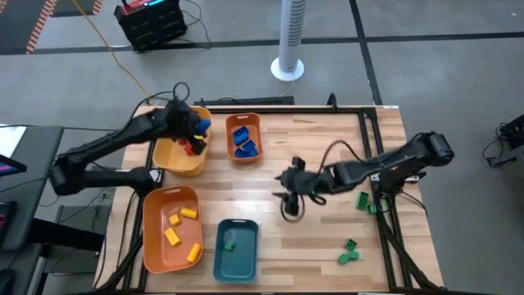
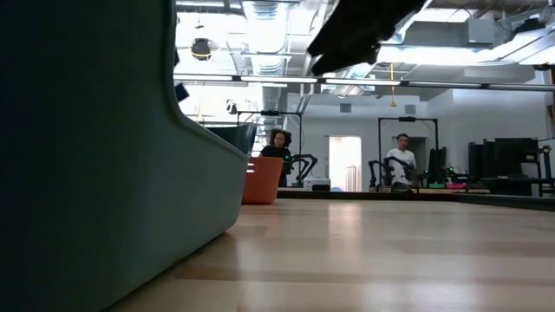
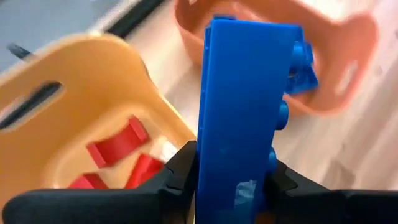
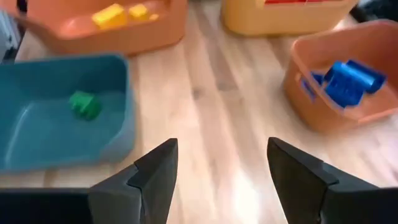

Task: Sort blocks
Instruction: Put the blue game piece into the top orange bin, then put the green game piece into the blue bin

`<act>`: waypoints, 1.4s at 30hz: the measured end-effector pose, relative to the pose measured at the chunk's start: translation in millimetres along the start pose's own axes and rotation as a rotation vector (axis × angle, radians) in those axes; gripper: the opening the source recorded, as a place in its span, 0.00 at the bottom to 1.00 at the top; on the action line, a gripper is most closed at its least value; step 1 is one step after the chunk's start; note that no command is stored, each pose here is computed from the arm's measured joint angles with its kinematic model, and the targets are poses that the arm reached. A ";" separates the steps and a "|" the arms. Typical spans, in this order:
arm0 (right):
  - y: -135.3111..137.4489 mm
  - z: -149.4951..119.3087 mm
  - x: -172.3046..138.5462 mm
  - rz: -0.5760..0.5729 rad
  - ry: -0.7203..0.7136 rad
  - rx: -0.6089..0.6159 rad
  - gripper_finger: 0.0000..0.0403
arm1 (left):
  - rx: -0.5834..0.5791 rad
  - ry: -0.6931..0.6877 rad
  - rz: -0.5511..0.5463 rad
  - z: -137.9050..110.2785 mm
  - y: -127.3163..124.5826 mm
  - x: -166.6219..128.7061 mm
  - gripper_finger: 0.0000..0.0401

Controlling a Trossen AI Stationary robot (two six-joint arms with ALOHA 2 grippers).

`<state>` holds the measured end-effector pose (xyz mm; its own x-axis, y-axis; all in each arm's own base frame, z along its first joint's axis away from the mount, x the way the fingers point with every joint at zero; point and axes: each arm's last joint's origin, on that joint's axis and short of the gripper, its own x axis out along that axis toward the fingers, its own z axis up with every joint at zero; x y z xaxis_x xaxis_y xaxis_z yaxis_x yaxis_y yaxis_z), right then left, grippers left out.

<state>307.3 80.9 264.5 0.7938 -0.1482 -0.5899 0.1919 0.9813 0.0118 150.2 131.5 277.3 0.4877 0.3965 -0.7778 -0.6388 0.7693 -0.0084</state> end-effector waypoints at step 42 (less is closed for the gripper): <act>77.4 -103.6 -90.9 -0.212 0.284 0.334 0.63 | 0.340 0.233 -0.216 84.2 -77.3 131.2 0.56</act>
<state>190.2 183.0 235.4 0.5370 -0.2559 -0.8038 0.5442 0.8332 0.0982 313.7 166.3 228.9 0.4171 0.1157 -0.9015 -0.2867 0.9580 -0.0096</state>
